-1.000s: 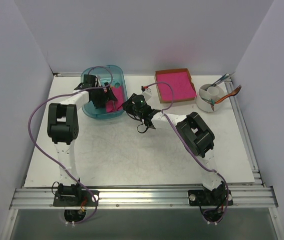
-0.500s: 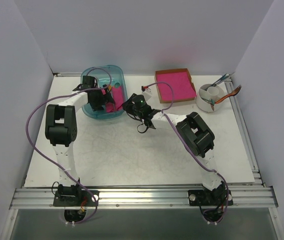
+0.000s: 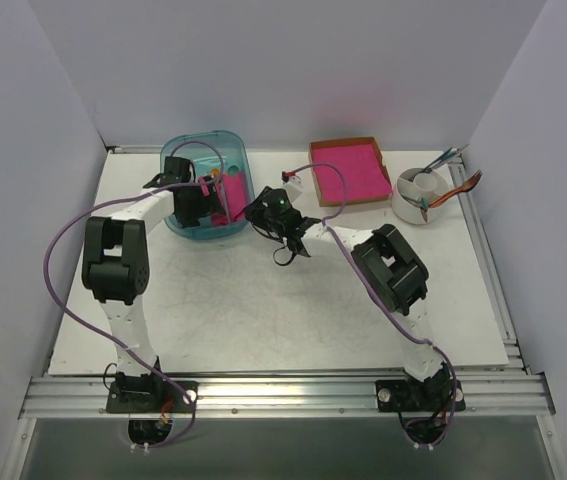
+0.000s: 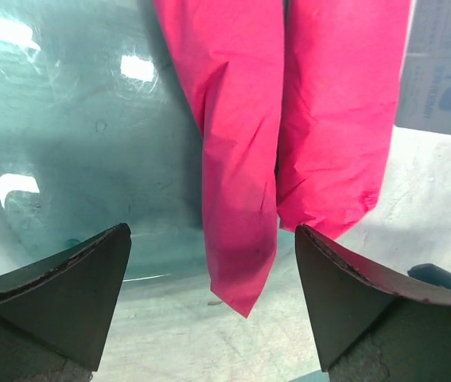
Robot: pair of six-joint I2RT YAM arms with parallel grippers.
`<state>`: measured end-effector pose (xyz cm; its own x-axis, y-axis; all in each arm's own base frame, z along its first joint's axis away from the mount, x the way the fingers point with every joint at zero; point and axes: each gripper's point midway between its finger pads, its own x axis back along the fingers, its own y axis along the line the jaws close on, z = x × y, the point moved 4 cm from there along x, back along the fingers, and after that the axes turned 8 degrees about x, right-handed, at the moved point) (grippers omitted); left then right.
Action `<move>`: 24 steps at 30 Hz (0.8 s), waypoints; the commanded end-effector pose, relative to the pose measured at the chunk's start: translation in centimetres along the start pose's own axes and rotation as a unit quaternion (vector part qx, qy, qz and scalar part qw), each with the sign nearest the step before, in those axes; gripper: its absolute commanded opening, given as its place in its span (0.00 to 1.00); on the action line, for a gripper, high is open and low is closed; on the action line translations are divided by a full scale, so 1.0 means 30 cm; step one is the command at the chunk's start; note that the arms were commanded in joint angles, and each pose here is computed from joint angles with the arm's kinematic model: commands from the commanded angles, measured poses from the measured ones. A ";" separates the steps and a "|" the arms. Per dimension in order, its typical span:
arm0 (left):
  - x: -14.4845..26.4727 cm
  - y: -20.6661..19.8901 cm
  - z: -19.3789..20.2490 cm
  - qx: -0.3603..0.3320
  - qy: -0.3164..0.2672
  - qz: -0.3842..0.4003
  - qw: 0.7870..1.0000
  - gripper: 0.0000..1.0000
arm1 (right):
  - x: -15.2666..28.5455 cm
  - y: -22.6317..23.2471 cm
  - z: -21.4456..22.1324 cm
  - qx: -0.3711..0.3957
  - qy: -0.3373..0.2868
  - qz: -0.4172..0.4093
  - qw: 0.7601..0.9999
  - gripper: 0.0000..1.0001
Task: Place the utensils on the paper napkin and roll it up
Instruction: Place the utensils in the bin.
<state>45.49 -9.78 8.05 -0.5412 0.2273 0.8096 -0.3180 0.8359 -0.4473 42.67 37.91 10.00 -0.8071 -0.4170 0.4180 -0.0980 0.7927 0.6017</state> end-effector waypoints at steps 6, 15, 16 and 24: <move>0.119 -0.062 -0.103 -0.014 -0.094 0.052 0.994 0.94 | 0.007 -0.004 -0.030 0.026 -0.010 0.025 0.999 0.19; 0.177 -0.060 -0.190 -0.046 -0.152 0.019 0.987 0.94 | 0.007 -0.005 -0.040 0.023 -0.018 0.022 0.999 0.19; 0.188 -0.057 -0.202 -0.044 -0.161 0.016 0.986 0.94 | 0.007 -0.002 -0.042 0.022 -0.019 0.021 0.999 0.19; 0.189 -0.062 -0.271 0.012 -0.166 0.101 0.981 0.94 | -0.001 0.008 -0.047 0.017 -0.019 0.017 1.000 0.19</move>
<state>47.29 -5.66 12.43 -0.7175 0.1690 0.6757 -0.2882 0.8112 -0.5089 42.68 37.93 10.07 -0.8050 -0.4142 0.4246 -0.0940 0.7958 0.5982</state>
